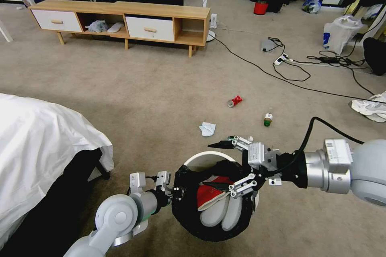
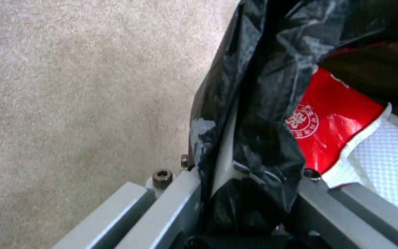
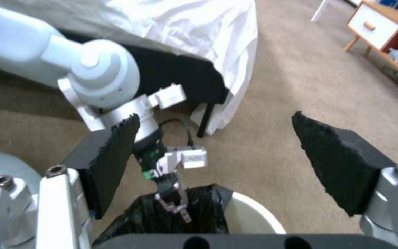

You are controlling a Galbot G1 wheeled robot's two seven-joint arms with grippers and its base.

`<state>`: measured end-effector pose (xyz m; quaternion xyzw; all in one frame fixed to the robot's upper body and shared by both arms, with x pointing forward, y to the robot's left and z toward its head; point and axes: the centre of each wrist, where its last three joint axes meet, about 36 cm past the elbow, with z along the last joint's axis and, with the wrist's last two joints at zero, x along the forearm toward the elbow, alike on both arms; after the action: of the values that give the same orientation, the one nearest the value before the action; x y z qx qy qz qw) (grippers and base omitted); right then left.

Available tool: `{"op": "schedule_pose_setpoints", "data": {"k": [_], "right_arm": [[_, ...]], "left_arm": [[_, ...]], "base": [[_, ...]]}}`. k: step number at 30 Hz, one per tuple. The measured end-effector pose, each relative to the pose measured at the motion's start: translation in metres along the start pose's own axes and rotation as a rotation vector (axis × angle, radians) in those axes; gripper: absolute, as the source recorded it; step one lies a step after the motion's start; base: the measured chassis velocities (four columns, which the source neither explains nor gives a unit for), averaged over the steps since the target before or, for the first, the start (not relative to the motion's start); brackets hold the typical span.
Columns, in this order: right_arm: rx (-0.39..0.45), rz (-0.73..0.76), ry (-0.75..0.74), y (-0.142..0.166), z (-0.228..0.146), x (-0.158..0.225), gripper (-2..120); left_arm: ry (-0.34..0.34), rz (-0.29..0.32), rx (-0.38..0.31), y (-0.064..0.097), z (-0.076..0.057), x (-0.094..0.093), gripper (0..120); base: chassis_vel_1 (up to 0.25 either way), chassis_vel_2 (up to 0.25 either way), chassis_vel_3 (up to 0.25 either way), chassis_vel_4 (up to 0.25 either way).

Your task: Pick up the trash bin and place the garbage on the floor into it.

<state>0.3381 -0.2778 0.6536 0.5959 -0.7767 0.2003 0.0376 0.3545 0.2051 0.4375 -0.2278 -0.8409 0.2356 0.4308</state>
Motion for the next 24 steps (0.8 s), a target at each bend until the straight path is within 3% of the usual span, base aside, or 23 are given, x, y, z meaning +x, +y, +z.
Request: {"op": "schedule_pose_setpoints", "data": {"k": [8,13,24], "right_arm": [[-0.015,0.08,-0.044,-0.002,0.003,0.011,96],[-0.032,0.183,-0.071,-0.006,0.014,0.024,99],[-0.08,0.358,-0.113,-0.004,0.043,0.042,100]], "left_arm": [[-0.017,-0.031,0.016,0.011,0.001,0.012,0],[-0.044,-0.057,0.016,0.023,0.008,0.03,0],[-0.115,-0.092,0.053,0.023,0.018,0.055,0]], "base": [[0.0,0.0,0.0,0.0],[0.0,0.0,0.0,0.0],[0.0,0.0,0.0,0.0]]}}
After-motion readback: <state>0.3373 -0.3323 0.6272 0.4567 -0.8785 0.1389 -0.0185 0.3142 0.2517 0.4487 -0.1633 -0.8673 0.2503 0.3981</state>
